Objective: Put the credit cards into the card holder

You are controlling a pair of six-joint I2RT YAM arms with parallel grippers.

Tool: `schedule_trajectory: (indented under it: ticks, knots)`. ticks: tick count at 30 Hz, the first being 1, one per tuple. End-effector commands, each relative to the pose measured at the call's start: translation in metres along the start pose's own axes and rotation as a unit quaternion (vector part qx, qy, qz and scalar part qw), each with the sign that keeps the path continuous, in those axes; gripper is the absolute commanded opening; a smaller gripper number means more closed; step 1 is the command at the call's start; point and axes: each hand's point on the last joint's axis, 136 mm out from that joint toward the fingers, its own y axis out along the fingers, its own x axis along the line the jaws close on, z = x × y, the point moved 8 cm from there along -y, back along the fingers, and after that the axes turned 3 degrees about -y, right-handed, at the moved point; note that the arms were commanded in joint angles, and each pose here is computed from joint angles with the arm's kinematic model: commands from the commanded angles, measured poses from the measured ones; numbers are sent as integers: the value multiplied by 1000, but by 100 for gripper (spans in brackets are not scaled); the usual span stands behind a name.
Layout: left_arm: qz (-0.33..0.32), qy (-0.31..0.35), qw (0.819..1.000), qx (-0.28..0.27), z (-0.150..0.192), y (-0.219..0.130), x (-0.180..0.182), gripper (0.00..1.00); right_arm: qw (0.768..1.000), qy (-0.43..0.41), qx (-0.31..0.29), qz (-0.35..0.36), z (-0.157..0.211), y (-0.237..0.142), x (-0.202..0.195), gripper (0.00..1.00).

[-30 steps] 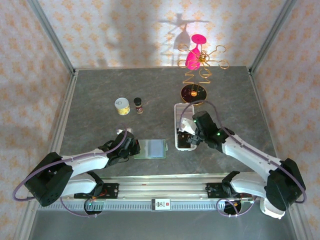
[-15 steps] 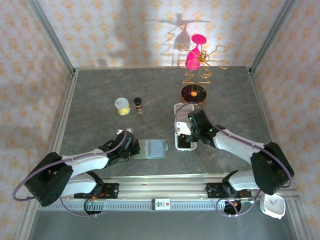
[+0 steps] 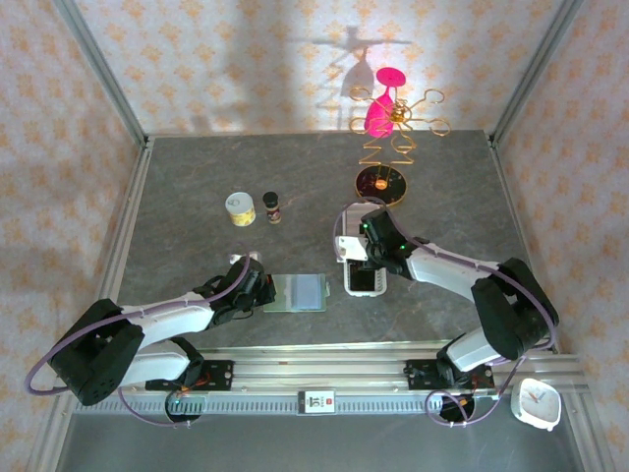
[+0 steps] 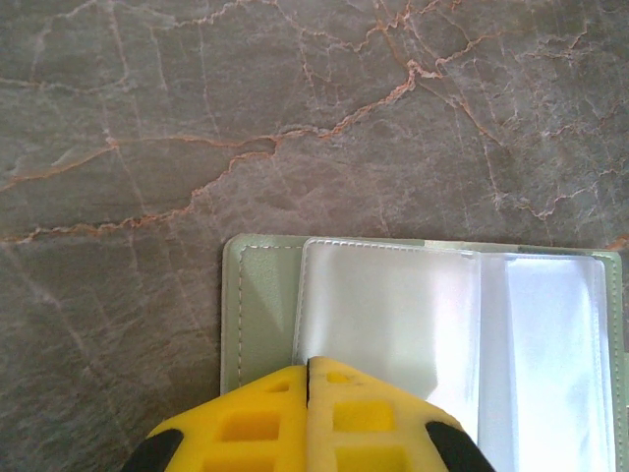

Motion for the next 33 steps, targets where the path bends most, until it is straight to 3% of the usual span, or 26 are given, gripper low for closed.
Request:
schedule_trajectory:
  ticks: [1, 9, 17, 26, 33]
  knots:
    - [-12, 9, 1000, 23, 4, 2, 3, 0, 1000, 6, -12, 13, -3, -6, -11, 61]
    - [-14, 9, 1000, 26, 6, 2, 5, 0, 1000, 4, -18, 11, 0, -18, -2, 39]
    - [-13, 7, 999, 28, 7, 3, 5, 0, 1000, 0, -17, 10, 1, -20, 1, 25]
    - [-12, 8, 999, 29, 6, 4, 4, 0, 1000, -2, -12, 14, 2, -23, 0, 15]
    - [-11, 8, 999, 30, 6, 4, 4, 0, 1000, -1, -8, 16, 4, -30, 0, 13]
